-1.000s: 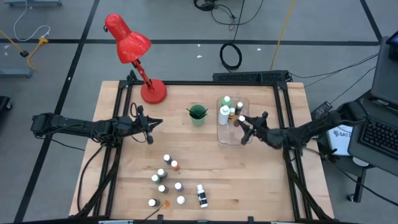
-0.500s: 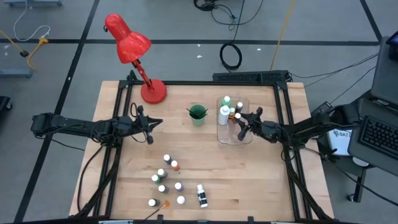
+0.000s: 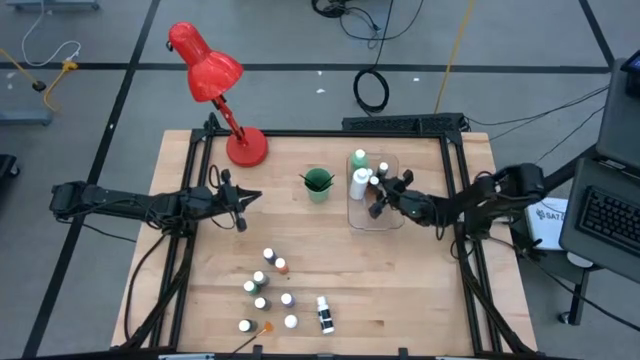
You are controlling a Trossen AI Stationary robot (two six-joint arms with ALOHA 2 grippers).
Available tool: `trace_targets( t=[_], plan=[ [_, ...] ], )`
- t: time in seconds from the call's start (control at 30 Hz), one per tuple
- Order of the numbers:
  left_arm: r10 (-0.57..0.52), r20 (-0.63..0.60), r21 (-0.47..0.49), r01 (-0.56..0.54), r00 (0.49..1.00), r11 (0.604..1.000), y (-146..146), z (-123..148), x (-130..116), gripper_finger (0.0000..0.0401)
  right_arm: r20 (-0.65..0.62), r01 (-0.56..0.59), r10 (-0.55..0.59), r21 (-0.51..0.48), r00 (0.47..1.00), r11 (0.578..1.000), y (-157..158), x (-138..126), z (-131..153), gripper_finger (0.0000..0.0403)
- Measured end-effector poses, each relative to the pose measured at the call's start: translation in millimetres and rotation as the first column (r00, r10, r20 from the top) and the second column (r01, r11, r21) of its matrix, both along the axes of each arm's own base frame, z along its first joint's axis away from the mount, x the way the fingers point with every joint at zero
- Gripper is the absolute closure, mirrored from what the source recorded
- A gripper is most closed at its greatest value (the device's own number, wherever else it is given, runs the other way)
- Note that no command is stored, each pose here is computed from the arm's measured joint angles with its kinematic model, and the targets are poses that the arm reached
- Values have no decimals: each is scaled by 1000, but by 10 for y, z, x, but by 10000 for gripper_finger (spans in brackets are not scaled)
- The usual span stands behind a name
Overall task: Pick & Place Paint Supplies
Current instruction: Put the orange paint bottle into the transparent bin, then put the blue paint bottle into the transparent bin
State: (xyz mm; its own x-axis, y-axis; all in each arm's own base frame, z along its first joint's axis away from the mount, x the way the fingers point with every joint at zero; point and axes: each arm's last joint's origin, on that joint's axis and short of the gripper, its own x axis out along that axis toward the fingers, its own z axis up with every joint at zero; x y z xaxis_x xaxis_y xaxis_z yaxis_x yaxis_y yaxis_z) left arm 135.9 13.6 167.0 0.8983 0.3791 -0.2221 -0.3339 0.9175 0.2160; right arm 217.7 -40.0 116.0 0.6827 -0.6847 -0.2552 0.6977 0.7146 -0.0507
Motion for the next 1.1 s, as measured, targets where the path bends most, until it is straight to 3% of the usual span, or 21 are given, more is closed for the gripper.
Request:
trace_targets(
  t=[0.27, 0.7, 0.97, 1.1],
  plan=[
    [0, -1, 1, 0, 1000, 1000, 0, -1, 0, 375, 13, 25, -25, 4, 1000, 1000, -14, 46, -16, 267],
    [0, -1, -2, 0, 1000, 1000, 0, -2, -1, 375, 97, -49, 49, 7, 994, 999, 51, 74, 69, 247],
    [1, -30, -3, -1, 1000, 1000, 0, -29, -8, 375, 212, -77, 95, -89, 973, 993, 107, 53, 368, 201],
    [1, -45, -3, -1, 999, 1000, 0, -42, -11, 375, 290, -197, 231, -143, 929, 970, 305, 47, 616, 186]
  ],
)
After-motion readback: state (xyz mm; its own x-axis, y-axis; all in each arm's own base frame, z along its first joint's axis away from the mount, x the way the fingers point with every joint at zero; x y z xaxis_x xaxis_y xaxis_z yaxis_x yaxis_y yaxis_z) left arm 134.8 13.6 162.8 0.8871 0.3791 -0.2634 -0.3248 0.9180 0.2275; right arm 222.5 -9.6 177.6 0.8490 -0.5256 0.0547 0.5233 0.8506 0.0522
